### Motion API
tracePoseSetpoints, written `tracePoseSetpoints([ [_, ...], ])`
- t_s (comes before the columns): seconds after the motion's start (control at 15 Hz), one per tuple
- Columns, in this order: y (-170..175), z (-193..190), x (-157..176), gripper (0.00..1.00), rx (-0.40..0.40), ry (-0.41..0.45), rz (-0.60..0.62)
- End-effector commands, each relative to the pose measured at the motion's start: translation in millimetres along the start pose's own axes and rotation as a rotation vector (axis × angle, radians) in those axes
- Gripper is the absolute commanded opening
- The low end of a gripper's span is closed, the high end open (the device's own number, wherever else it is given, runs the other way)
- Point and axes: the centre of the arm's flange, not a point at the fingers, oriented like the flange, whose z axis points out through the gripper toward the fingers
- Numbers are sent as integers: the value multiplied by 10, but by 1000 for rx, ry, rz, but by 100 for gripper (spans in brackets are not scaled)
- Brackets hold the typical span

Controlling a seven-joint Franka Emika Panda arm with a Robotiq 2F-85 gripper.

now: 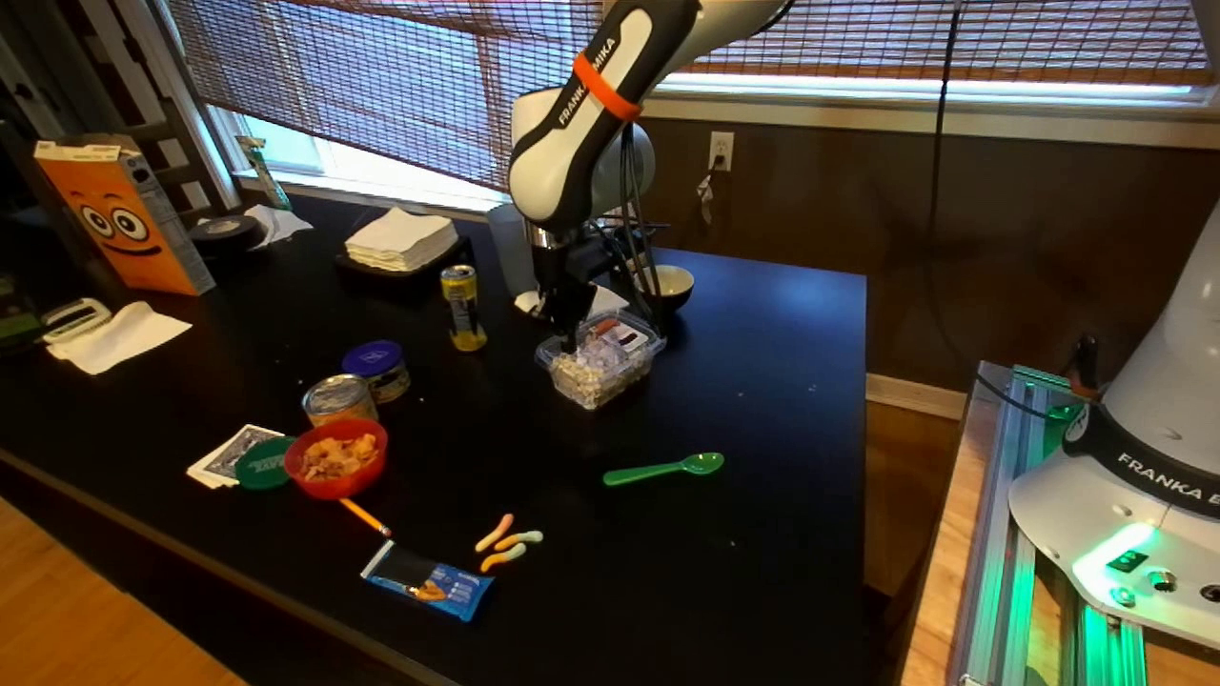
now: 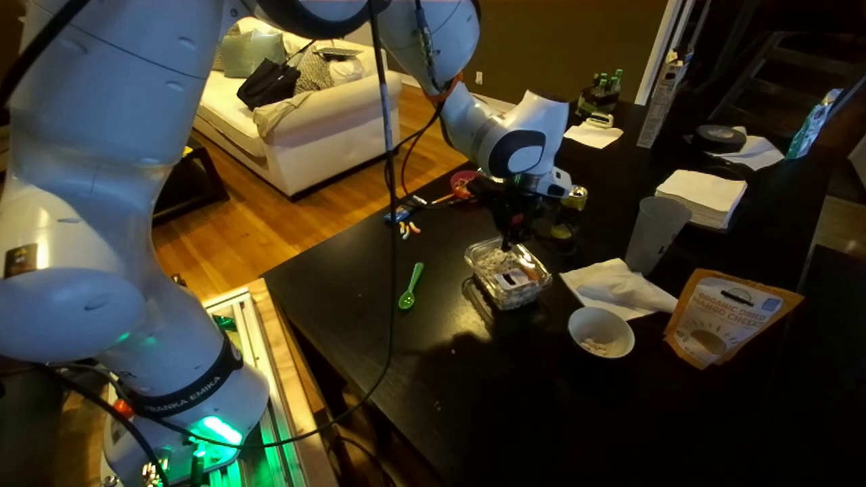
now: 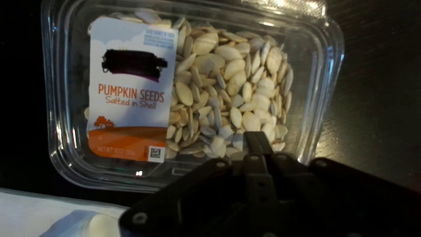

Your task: Move the lunchbox to the right

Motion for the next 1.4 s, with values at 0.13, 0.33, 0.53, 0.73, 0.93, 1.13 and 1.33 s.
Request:
tracePoseSetpoints([
  [0.13,158,-293,-251,0,-2,10,15],
  [0.33,246,-592,-369,0,0,34,23],
  [0.53,298,-918,-467,32,3,70,24],
  [0.73,325,-1191,-554,54,3,94,8],
  [0.93,374,-1349,-600,74,9,80,-1],
  [1.13,460,-1403,-690,95,7,29,-27],
  [1.33,606,-1327,-789,100,5,13,-59],
])
